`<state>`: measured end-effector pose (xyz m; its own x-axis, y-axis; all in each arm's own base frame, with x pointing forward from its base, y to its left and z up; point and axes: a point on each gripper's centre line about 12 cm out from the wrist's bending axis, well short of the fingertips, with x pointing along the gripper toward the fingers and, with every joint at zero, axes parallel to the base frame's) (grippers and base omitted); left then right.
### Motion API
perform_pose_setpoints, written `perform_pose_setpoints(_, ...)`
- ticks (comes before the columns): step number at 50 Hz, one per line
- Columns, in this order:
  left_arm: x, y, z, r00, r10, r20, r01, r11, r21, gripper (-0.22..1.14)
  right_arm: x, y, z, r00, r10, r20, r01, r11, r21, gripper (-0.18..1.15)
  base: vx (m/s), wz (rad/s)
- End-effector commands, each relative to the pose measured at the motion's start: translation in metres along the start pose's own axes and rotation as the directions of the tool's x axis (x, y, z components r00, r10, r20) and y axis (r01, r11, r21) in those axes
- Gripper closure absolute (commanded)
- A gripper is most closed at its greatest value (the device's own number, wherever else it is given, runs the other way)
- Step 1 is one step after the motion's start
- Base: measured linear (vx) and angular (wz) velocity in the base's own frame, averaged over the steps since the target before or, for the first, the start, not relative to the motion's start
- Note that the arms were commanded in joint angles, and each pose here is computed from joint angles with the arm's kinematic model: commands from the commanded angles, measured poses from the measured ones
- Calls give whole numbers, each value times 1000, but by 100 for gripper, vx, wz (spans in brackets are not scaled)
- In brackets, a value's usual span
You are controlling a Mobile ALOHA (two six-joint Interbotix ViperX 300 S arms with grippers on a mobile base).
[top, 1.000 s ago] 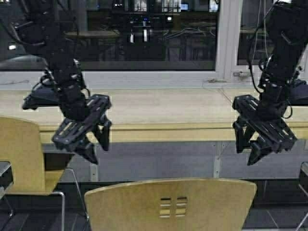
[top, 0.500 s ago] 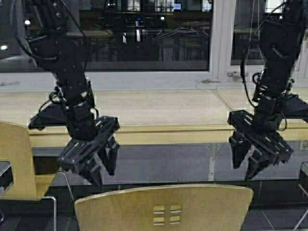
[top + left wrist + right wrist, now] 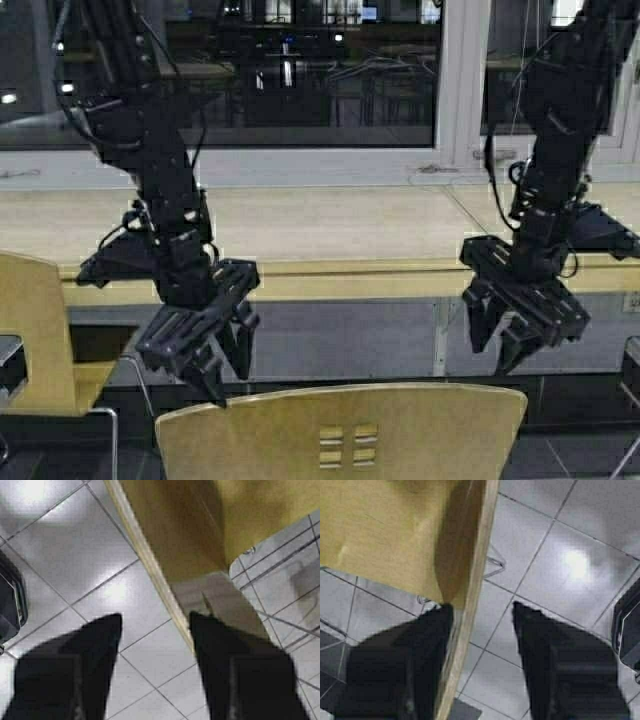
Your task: Push the chairs under the table
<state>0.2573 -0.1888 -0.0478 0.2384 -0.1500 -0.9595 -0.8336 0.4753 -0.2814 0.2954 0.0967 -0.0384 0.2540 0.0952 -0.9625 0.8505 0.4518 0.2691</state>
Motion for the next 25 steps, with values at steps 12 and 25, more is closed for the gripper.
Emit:
perform_pose_setpoints(12, 17, -7, 6, 1000, 1, 26, 1, 999, -48, 9, 26, 20, 1, 1000, -1, -21, 1, 1000, -19, 18, 0, 0)
perform_pose_setpoints(25, 34, -10, 12, 999, 12, 36, -10, 998, -64, 9, 52, 25, 1, 999, -26, -38, 24, 999, -36, 18, 0, 0)
